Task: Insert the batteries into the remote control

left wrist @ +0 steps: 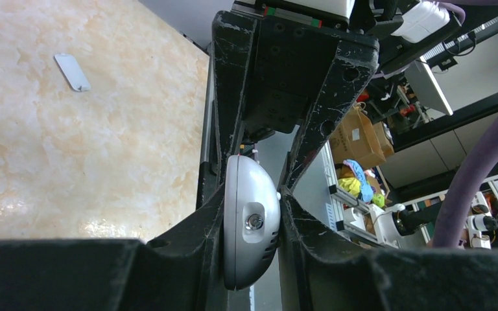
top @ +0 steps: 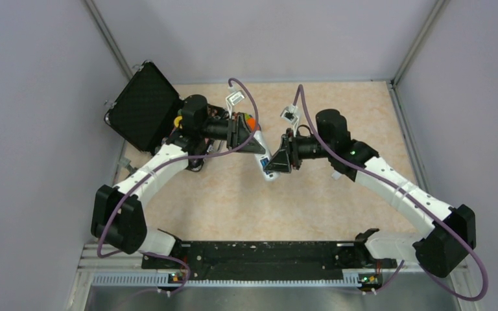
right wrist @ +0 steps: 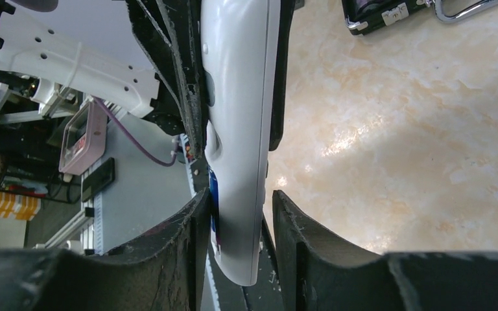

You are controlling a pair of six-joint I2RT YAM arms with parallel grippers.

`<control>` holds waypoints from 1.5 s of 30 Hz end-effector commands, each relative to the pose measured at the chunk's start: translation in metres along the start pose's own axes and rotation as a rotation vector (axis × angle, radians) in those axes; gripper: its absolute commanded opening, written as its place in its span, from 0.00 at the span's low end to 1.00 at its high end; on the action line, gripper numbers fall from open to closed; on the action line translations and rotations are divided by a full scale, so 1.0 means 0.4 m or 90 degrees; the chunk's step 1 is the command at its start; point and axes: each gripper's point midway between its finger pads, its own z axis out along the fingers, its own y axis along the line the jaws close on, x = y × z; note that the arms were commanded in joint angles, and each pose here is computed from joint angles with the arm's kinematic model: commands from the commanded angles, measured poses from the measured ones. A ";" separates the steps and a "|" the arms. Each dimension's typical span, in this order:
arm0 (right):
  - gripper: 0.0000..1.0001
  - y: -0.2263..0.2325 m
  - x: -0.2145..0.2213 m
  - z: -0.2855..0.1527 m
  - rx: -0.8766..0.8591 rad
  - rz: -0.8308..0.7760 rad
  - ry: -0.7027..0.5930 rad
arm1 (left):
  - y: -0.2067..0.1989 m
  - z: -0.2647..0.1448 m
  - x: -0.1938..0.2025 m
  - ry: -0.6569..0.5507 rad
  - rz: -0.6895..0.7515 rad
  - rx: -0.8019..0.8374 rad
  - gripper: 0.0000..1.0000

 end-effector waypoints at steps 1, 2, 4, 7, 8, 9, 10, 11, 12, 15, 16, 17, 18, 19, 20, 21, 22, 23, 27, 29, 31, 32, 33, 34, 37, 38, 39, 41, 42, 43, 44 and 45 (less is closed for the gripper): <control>0.37 0.008 -0.031 0.002 -0.003 -0.043 -0.027 | -0.079 -0.011 -0.036 -0.003 0.082 0.035 0.00; 0.34 0.006 -0.031 0.003 -0.001 -0.041 -0.027 | -0.079 -0.011 -0.036 -0.002 0.082 0.036 0.00; 0.30 0.001 -0.030 0.006 0.003 -0.033 -0.026 | -0.078 -0.011 -0.035 -0.002 0.080 0.036 0.00; 0.33 -0.015 -0.026 0.013 0.022 -0.020 -0.022 | -0.078 -0.010 -0.037 -0.003 0.080 0.035 0.00; 0.33 -0.019 -0.026 0.013 0.031 -0.022 -0.021 | -0.077 -0.010 -0.037 -0.004 0.079 0.033 0.00; 0.32 -0.025 -0.024 0.013 0.039 -0.022 -0.022 | -0.078 -0.010 -0.038 -0.004 0.079 0.034 0.00; 0.30 -0.027 -0.024 0.013 0.043 -0.023 -0.022 | -0.079 -0.011 -0.038 -0.004 0.079 0.034 0.00; 0.26 -0.030 -0.023 0.012 0.048 -0.025 -0.022 | -0.079 -0.010 -0.038 -0.003 0.078 0.035 0.00; 0.20 -0.034 -0.020 0.013 0.051 -0.023 -0.020 | -0.079 -0.010 -0.038 -0.002 0.077 0.036 0.00; 0.02 -0.044 -0.014 0.015 0.060 -0.019 -0.017 | -0.081 -0.010 -0.037 0.000 0.075 0.037 0.00; 0.00 -0.047 -0.012 0.016 0.061 -0.016 -0.016 | -0.081 -0.011 -0.038 0.000 0.075 0.037 0.00; 0.00 -0.048 -0.013 0.017 0.062 -0.016 -0.016 | -0.081 -0.011 -0.037 0.000 0.076 0.037 0.00; 0.01 -0.049 -0.014 0.018 0.064 -0.014 -0.017 | -0.080 -0.010 -0.037 0.000 0.075 0.037 0.00; 0.04 -0.050 -0.015 0.019 0.064 -0.013 -0.017 | -0.080 -0.010 -0.037 0.000 0.075 0.037 0.00; 0.10 -0.049 -0.017 0.019 0.064 -0.012 -0.017 | -0.078 -0.011 -0.037 0.000 0.078 0.035 0.00; 0.23 -0.046 -0.022 0.018 0.064 -0.011 -0.020 | -0.073 -0.011 -0.036 -0.002 0.078 0.031 0.00; 0.38 -0.046 -0.027 0.017 0.067 -0.009 -0.023 | -0.069 -0.011 -0.035 -0.002 0.077 0.028 0.00; 0.48 -0.045 -0.034 0.014 0.072 -0.008 -0.029 | -0.064 -0.011 -0.035 -0.004 0.077 0.023 0.00; 0.71 -0.037 -0.066 -0.004 0.093 -0.010 -0.063 | 0.002 -0.027 -0.037 -0.028 0.056 -0.045 0.00; 0.75 -0.038 -0.082 -0.021 0.113 -0.009 -0.088 | 0.038 -0.049 -0.042 -0.046 0.030 -0.074 0.00; 0.76 -0.042 -0.098 -0.044 0.138 0.003 -0.116 | 0.075 -0.072 -0.042 -0.066 0.003 -0.102 0.00; 0.76 -0.053 -0.105 -0.059 0.158 0.014 -0.133 | 0.092 -0.084 -0.041 -0.076 -0.009 -0.115 0.00; 0.76 -0.075 -0.106 -0.076 0.190 0.032 -0.153 | 0.107 -0.097 -0.042 -0.088 -0.018 -0.128 0.00; 0.76 -0.102 -0.110 -0.100 0.235 0.055 -0.180 | 0.125 -0.112 -0.042 -0.102 -0.031 -0.147 0.00; 0.72 -0.250 -0.073 -0.212 0.458 0.166 -0.258 | 0.169 -0.156 -0.043 -0.145 -0.064 -0.193 0.00; 0.70 -0.301 -0.043 -0.257 0.545 0.208 -0.276 | 0.185 -0.172 -0.038 -0.159 -0.078 -0.207 0.00; 0.68 -0.347 -0.001 -0.304 0.633 0.253 -0.284 | 0.195 -0.186 -0.038 -0.174 -0.087 -0.216 0.00; 0.64 -0.411 0.087 -0.376 0.772 0.327 -0.277 | 0.203 -0.207 -0.040 -0.197 -0.094 -0.228 0.00; 0.61 -0.432 0.121 -0.391 0.811 0.337 -0.258 | 0.206 -0.214 -0.039 -0.202 -0.096 -0.232 0.00; 0.60 -0.447 0.150 -0.398 0.839 0.345 -0.235 | 0.209 -0.218 -0.037 -0.206 -0.098 -0.237 0.00; 0.58 -0.460 0.174 -0.398 0.857 0.351 -0.212 | 0.211 -0.221 -0.036 -0.207 -0.099 -0.241 0.00; 0.56 -0.472 0.193 -0.393 0.867 0.350 -0.186 | 0.212 -0.223 -0.034 -0.206 -0.100 -0.244 0.00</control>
